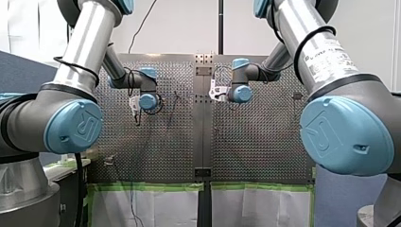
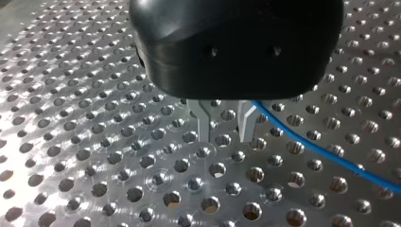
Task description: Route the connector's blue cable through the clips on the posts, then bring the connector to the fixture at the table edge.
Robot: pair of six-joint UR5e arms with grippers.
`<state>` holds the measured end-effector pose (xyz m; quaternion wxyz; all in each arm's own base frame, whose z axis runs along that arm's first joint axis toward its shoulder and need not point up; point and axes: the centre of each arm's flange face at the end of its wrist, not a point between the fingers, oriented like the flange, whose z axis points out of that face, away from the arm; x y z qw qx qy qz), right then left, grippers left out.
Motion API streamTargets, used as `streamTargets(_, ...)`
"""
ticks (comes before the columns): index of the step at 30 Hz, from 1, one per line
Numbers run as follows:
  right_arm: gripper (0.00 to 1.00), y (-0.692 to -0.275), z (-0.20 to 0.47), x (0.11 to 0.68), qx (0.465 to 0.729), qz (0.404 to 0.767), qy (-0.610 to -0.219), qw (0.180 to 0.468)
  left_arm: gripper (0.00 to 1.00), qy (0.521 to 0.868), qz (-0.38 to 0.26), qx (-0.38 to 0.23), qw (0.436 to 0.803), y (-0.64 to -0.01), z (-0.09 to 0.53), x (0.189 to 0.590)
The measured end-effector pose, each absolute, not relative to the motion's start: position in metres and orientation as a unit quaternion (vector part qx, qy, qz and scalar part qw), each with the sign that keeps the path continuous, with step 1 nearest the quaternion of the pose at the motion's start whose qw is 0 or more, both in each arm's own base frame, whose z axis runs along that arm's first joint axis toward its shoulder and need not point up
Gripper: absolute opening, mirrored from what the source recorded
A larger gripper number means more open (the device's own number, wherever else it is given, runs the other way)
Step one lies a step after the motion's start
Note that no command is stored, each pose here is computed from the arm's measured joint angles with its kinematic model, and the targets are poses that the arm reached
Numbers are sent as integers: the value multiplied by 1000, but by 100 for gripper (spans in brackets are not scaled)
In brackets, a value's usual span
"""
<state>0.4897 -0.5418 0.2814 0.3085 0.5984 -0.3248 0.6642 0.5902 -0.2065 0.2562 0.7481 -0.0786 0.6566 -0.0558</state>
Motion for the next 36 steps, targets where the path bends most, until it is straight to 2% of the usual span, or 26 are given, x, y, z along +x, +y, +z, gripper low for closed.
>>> streamTargets(1, 0, -542, 281, 490, 598, 664, -325, 309, 47, 658, -54, -76, 748, -206, 256, 590)
streamTargets(2, 0, -542, 281, 489, 598, 664, -325, 309, 63, 659, -53, -74, 747, -206, 256, 590)
streamTargets(3, 0, -542, 281, 489, 599, 664, -325, 309, 84, 660, -52, -71, 746, -206, 255, 590)
streamTargets(4, 0, -542, 281, 489, 599, 664, -325, 309, 84, 661, -52, -69, 745, -206, 255, 590)
streamTargets(5, 0, -542, 282, 489, 598, 664, -325, 309, 98, 663, -53, -66, 744, -206, 255, 590)
streamTargets(13, 0, -542, 281, 488, 600, 662, -327, 308, 98, 681, -49, -63, 728, -205, 249, 585)
streamTargets(23, 0, -540, 280, 489, 603, 659, -328, 306, 98, 713, -30, -84, 696, -201, 236, 554)
streamTargets(31, 0, -539, 280, 490, 605, 658, -328, 304, 98, 710, -76, -89, 695, -217, 259, 528)
streamTargets(36, 0, -539, 279, 490, 606, 657, -329, 304, 98, 718, -113, -81, 682, -232, 263, 515)
